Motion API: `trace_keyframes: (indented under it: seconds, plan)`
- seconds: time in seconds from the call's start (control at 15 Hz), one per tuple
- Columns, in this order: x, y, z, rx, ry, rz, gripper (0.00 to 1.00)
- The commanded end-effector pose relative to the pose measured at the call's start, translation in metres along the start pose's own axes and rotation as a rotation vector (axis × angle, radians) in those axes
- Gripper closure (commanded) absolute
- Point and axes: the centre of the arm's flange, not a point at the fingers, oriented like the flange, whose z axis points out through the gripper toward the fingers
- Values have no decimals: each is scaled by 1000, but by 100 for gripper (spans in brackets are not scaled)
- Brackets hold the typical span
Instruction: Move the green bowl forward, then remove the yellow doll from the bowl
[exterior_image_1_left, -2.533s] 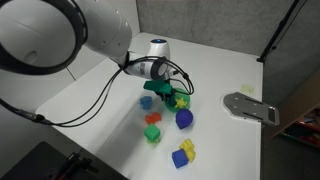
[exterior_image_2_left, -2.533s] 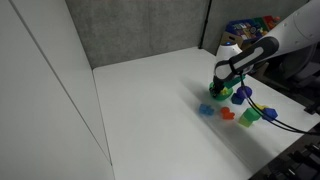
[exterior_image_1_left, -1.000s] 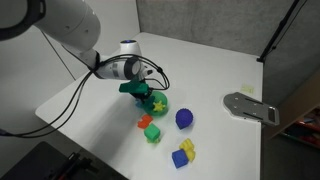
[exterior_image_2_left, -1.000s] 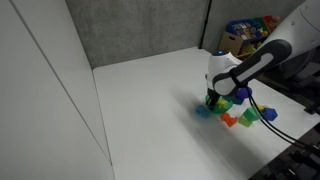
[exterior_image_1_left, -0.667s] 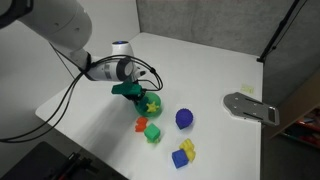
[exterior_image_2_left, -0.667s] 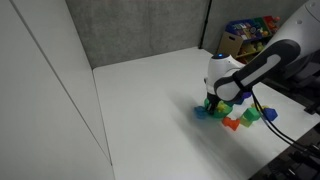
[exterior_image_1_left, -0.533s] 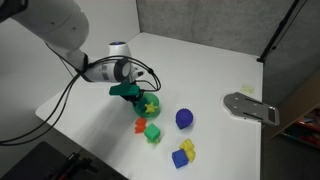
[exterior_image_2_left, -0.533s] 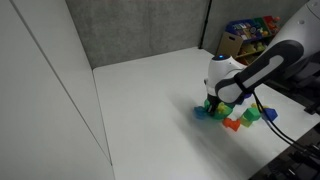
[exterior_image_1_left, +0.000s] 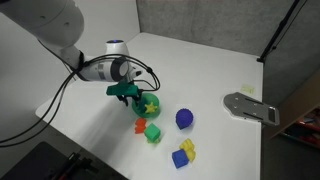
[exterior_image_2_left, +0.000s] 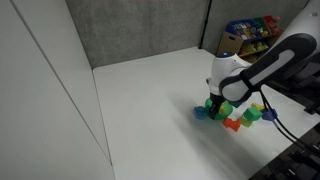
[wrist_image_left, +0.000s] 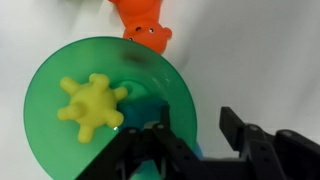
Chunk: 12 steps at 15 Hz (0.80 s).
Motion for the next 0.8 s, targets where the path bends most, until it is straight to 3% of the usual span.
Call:
trace_keyframes:
  seconds: [0.0, 0.13, 0.4, 0.73]
  plan:
    - [-12, 15, -38, 33, 22, 10, 12]
    - [-10, 29, -54, 25, 49, 54, 1]
    - [-2, 60, -70, 20, 97, 144, 0]
    - [7, 84, -59, 15, 118, 205, 0]
